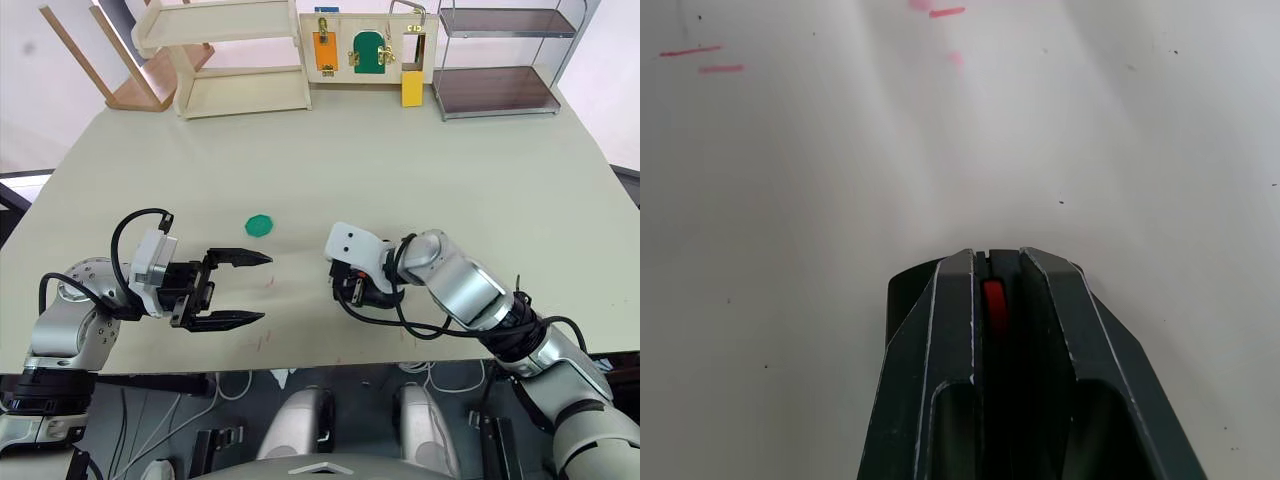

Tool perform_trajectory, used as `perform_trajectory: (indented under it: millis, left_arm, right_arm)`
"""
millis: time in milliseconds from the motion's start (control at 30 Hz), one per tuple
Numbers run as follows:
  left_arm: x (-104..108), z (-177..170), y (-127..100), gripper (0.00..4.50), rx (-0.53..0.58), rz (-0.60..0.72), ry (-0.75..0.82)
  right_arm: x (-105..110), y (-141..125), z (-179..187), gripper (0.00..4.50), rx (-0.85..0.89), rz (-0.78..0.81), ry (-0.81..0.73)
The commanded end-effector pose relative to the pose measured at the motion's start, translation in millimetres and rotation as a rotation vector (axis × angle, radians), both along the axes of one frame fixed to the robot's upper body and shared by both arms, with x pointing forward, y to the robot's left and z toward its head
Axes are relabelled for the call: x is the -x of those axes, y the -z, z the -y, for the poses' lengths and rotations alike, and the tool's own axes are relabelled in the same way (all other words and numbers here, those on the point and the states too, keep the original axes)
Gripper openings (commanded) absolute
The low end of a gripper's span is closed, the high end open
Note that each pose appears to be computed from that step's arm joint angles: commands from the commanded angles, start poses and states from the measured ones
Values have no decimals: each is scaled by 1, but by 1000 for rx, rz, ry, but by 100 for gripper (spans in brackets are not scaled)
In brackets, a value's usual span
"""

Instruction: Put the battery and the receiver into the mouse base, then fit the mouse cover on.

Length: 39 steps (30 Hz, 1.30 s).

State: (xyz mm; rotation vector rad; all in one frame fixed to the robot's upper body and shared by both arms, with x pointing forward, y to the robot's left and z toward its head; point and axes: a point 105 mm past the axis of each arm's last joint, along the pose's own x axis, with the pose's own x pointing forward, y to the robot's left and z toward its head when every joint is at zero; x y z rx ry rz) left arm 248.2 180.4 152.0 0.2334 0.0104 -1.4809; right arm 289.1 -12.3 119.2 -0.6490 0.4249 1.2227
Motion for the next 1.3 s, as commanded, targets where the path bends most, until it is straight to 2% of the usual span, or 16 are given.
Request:
perform_trajectory:
  millis: [33,200,267,367,500,567,700,1000,1300]
  left_arm:
    - [2,0,-6,450,-2,28,11]
    - [3,0,-6,450,-1,28,10]
    - [3,1,-6,450,-1,28,10]
    - [3,1,-6,450,-1,28,9]
    - [3,1,-6,450,0,28,11]
    - [2,0,-6,450,0,29,12]
    - [2,0,-7,450,-2,31,13]
    - [-1,-1,-7,450,-6,31,20]
    - [-3,-2,-7,450,-9,31,28]
  right_arm:
    - [2,3,2,71,33,3,-2]
    - [-4,11,9,71,97,24,31]
    - [-3,8,5,71,70,26,24]
    - [-6,-9,-5,71,-29,54,26]
    - [-1,-35,-16,71,-208,99,-71]
    - [5,-38,-14,71,-255,64,-86]
    - [4,-61,1,71,-465,145,-67]
    - [22,-32,55,71,-645,86,-15]
    - [22,8,61,71,-696,65,32]
